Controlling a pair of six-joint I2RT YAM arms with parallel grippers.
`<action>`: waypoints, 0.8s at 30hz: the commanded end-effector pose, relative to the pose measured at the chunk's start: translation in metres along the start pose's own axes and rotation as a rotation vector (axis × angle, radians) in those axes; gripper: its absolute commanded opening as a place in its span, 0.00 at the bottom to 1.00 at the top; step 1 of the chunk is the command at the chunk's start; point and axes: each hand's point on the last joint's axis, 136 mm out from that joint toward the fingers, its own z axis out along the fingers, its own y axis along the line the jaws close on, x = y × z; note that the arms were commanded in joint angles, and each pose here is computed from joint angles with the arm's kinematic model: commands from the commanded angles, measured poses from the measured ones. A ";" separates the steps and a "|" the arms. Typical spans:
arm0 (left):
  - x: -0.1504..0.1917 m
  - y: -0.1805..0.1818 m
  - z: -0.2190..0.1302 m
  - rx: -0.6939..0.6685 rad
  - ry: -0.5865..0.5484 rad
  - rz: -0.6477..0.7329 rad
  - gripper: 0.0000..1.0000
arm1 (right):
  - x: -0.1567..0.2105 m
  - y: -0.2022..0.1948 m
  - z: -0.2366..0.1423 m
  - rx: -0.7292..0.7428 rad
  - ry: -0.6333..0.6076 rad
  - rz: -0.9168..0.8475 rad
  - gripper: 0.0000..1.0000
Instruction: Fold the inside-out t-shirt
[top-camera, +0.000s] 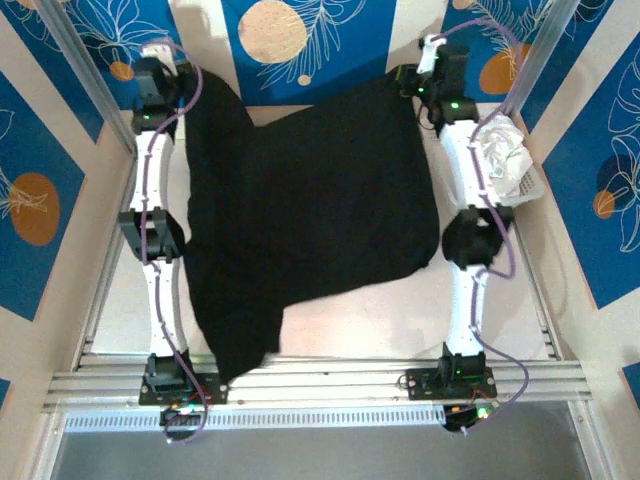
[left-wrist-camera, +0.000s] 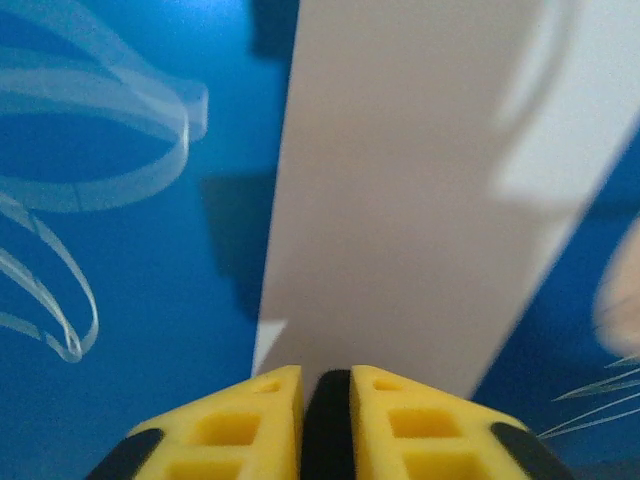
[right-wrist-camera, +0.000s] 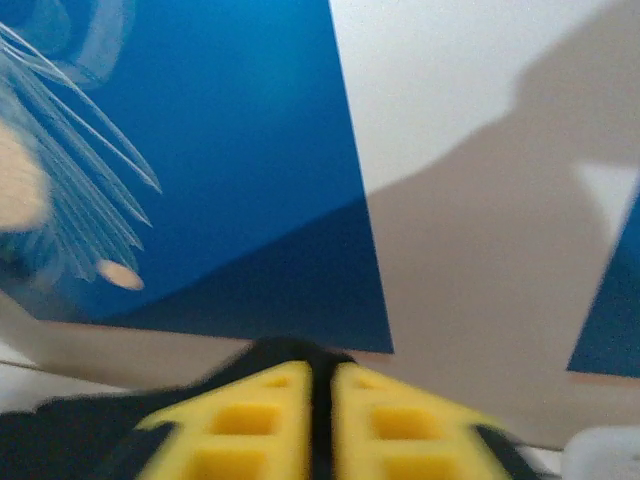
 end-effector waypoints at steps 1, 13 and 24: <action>-0.026 0.006 0.000 -0.054 -0.122 0.022 0.38 | 0.034 -0.021 0.010 0.060 0.110 0.030 0.30; 0.049 -0.040 -0.068 -0.053 0.196 -0.156 0.94 | 0.148 -0.034 -0.095 0.199 0.508 0.107 0.48; 0.197 -0.254 -0.209 0.472 0.415 -0.240 0.90 | 0.313 -0.037 -0.244 0.380 0.903 0.247 0.51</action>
